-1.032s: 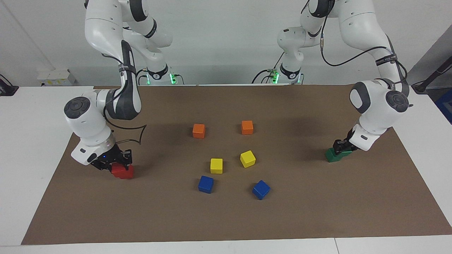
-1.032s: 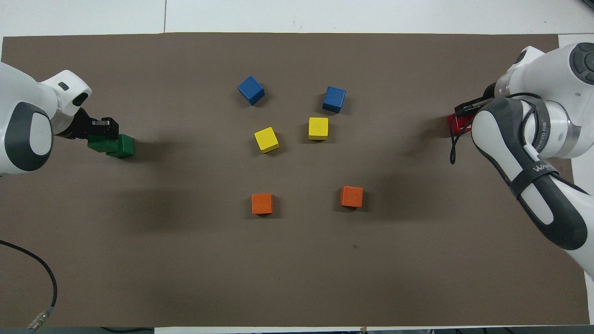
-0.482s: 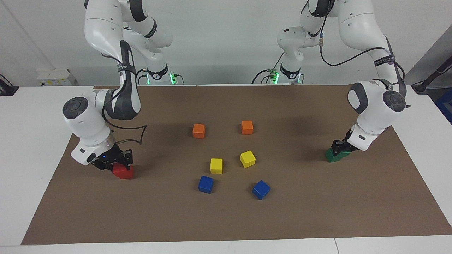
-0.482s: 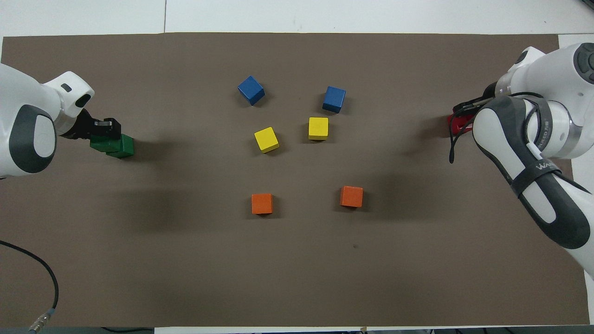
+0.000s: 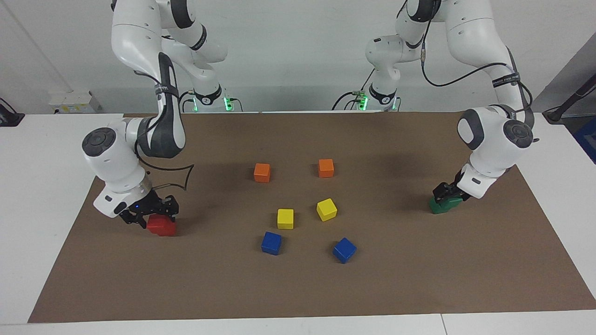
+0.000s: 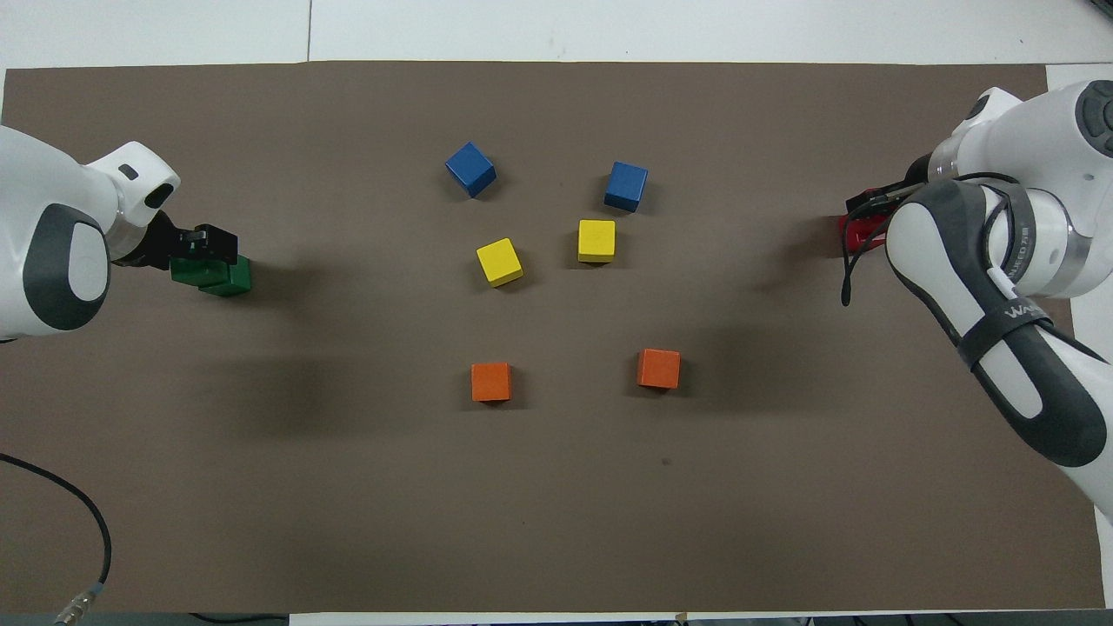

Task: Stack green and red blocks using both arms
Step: 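Open both grippers and draw them back from the stacks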

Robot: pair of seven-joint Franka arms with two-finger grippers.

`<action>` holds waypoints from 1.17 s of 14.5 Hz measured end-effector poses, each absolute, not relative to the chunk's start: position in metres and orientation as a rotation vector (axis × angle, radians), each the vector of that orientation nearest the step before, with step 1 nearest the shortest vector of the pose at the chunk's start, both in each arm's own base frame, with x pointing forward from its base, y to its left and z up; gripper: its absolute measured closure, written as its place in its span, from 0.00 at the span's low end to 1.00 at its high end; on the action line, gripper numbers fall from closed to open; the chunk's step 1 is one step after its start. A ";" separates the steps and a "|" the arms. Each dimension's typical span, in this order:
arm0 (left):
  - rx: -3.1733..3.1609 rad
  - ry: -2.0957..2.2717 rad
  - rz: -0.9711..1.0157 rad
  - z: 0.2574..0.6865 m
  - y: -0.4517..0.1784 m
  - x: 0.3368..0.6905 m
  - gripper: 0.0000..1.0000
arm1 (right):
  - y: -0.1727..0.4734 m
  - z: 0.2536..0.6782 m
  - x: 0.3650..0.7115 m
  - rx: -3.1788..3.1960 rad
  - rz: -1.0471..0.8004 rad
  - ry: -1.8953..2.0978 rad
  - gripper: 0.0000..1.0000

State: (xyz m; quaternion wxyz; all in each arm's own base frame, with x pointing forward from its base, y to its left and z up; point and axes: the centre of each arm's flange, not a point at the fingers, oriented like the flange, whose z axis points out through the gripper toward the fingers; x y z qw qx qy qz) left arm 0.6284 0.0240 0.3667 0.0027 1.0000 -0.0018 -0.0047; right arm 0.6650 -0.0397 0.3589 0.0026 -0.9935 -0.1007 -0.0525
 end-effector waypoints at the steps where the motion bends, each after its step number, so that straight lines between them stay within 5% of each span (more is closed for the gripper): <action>1: 3.137 -0.005 -0.010 0.378 0.024 0.626 0.00 | -0.040 0.359 0.665 -3.116 -0.165 -0.316 0.00; 6: 3.143 -0.003 -0.043 0.467 0.023 0.592 0.00 | -0.035 0.380 0.665 -3.113 -0.209 -0.321 0.00; 10: 3.149 0.002 -0.028 0.543 0.022 0.552 0.00 | -0.030 0.443 0.648 -3.103 -0.131 -0.308 0.00; 17: 3.155 -0.008 -0.069 0.590 0.018 0.538 0.00 | -0.027 0.543 0.595 -3.086 0.162 -0.160 0.00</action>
